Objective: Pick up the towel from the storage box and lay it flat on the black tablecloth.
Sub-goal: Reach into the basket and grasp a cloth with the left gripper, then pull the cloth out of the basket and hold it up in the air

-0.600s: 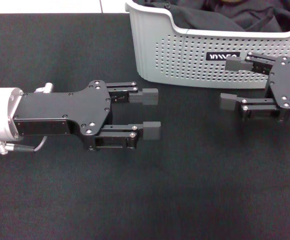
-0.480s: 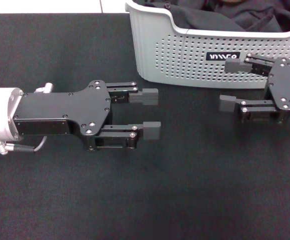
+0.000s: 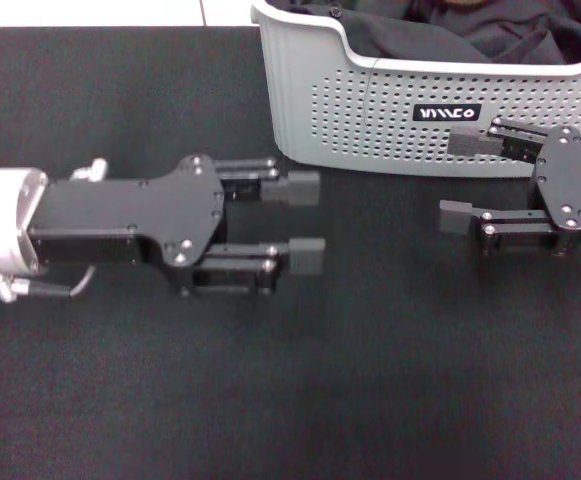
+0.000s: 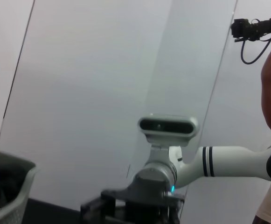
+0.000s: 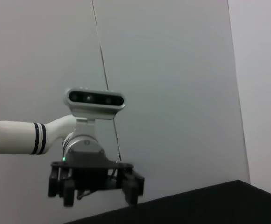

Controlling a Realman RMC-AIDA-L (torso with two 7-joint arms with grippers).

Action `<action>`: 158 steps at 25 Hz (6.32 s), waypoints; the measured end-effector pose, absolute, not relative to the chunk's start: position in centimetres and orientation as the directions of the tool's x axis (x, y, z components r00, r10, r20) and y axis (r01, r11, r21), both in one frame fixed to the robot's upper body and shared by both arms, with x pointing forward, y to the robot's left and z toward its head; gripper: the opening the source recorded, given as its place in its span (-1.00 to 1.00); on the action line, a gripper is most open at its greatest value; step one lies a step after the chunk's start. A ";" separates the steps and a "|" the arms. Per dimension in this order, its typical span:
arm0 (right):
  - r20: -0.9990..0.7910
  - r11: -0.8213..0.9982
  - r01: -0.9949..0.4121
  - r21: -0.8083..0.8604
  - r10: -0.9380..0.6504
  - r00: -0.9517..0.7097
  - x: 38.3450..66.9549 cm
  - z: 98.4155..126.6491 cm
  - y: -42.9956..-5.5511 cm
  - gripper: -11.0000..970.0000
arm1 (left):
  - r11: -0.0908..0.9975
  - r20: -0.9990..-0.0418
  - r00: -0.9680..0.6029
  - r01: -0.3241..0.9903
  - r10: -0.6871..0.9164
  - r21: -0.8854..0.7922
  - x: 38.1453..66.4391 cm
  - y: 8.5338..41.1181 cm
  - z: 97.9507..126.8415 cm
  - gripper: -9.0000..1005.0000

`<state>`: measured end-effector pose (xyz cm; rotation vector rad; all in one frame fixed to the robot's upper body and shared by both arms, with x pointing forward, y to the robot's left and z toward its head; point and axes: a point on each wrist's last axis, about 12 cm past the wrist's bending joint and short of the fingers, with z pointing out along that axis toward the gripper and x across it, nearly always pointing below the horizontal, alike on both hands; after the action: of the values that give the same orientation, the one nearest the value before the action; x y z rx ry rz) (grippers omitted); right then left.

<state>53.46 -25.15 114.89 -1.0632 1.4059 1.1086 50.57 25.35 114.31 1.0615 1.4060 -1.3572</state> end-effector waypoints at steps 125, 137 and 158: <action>-0.995 0.144 -0.985 0.097 0.017 -0.095 52.3 113.5 -25.0 0.77 | 0.204 -0.951 -0.288 0.930 -0.117 -0.307 55.1 26.9 124.7 -0.96; -0.997 0.137 -0.987 0.079 0.018 -0.077 52.3 113.8 -24.9 0.77 | 0.048 -0.981 -0.174 0.984 0.087 -0.170 53.3 26.2 125.6 -0.96; -0.995 0.085 -0.993 0.076 -0.052 -0.081 53.2 113.3 -23.0 0.76 | -0.337 -0.980 -0.038 0.936 0.197 -0.104 52.1 20.6 127.7 -0.96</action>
<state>53.19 -23.01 113.27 -1.1493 1.3460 1.1778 52.09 20.56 127.67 1.5803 1.2180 -1.4297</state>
